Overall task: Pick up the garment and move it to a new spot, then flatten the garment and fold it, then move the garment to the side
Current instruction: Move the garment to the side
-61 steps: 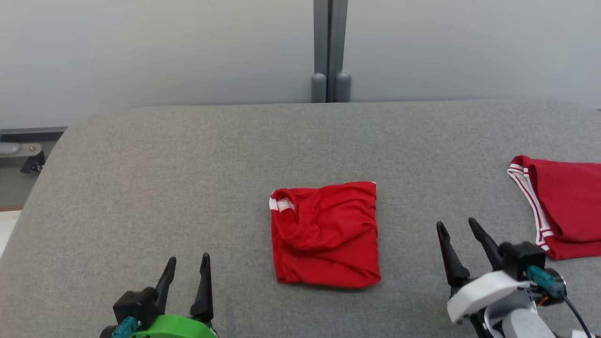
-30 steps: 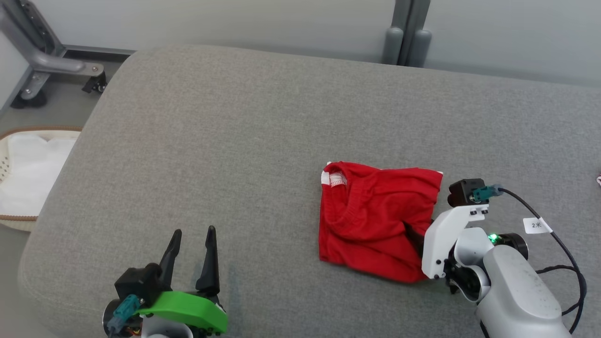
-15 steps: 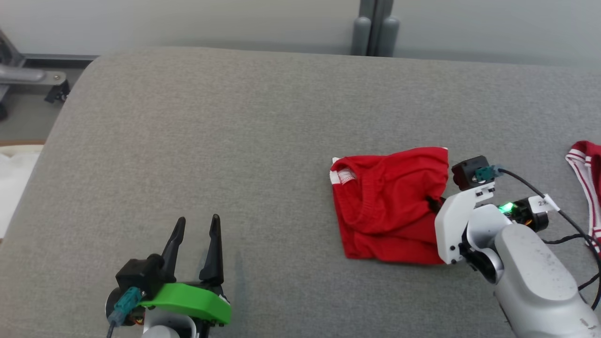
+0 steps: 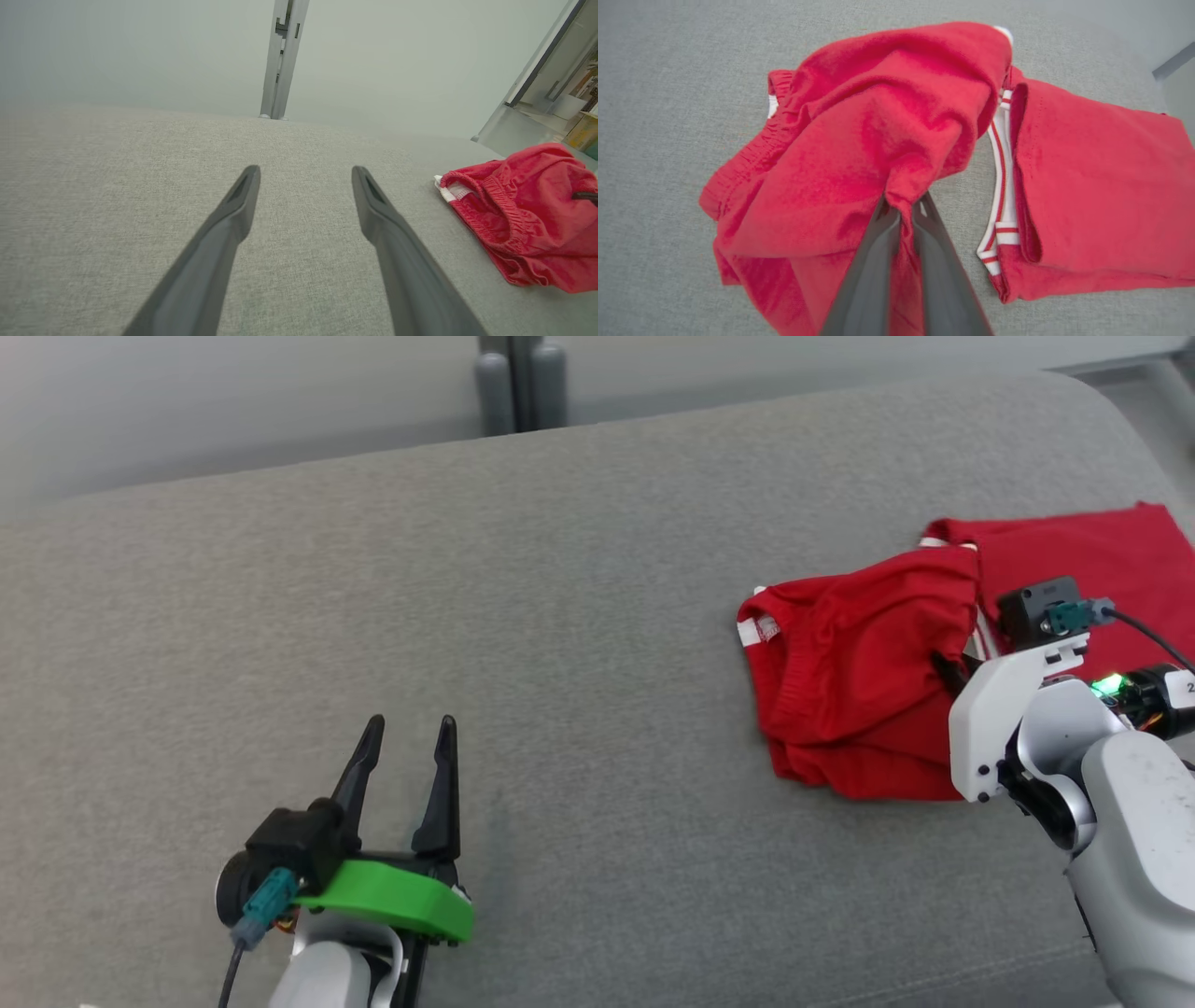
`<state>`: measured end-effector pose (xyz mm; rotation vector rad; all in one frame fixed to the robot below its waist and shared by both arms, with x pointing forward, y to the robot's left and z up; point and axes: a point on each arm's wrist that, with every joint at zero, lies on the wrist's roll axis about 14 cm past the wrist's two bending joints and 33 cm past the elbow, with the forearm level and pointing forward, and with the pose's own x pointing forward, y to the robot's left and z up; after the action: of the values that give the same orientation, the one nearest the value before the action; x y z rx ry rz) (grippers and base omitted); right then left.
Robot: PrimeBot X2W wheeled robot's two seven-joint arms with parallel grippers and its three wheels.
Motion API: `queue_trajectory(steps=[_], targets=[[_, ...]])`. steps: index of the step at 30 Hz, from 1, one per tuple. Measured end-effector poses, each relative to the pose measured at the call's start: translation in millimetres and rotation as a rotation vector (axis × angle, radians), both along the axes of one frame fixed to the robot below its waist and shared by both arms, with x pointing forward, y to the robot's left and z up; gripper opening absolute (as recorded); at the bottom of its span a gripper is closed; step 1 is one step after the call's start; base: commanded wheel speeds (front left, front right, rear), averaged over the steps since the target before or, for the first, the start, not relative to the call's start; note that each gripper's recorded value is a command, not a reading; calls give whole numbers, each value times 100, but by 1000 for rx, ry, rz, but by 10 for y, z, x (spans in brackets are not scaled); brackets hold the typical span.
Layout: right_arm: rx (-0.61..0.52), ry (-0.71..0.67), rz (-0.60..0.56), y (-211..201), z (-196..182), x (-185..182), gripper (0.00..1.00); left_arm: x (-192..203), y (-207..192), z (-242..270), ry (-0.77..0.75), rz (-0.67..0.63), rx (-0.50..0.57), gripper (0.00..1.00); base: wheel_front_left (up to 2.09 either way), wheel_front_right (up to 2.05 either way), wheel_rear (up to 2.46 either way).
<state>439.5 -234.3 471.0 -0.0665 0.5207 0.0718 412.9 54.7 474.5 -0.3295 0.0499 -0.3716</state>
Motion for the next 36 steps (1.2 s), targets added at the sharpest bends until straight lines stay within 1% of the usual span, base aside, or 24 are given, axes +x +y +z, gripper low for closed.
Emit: queue_trajectory(steps=[5,8,11,15,20,23,26,31,36], targets=[[9,-10,-120,-364,-13,-203,0,118,-416,-59,-3,-123,9,100,0,0,0],[16,-1,-174,-505,-68,-316,0,156,-638,-110,3,-187,4,100,0,0,0],[8,6,-214,-636,-96,-377,0,159,-799,-200,23,-235,1,100,0,0,0],[-30,8,-217,-719,-104,-325,0,167,-913,-325,50,-272,1,100,0,0,0],[-80,-14,-169,-705,-11,-97,0,184,-835,-420,72,-257,11,100,0,0,0],[-59,-40,-158,-680,83,82,0,190,-744,-434,76,-234,16,100,0,0,0],[-92,-58,-146,-745,187,242,0,200,-637,-442,77,-206,22,100,0,0,0],[-159,-37,-165,-990,216,408,0,205,-466,-506,91,-166,38,100,0,0,0],[-227,7,-241,-1430,160,411,0,201,-347,-590,112,-140,46,100,0,0,0]])
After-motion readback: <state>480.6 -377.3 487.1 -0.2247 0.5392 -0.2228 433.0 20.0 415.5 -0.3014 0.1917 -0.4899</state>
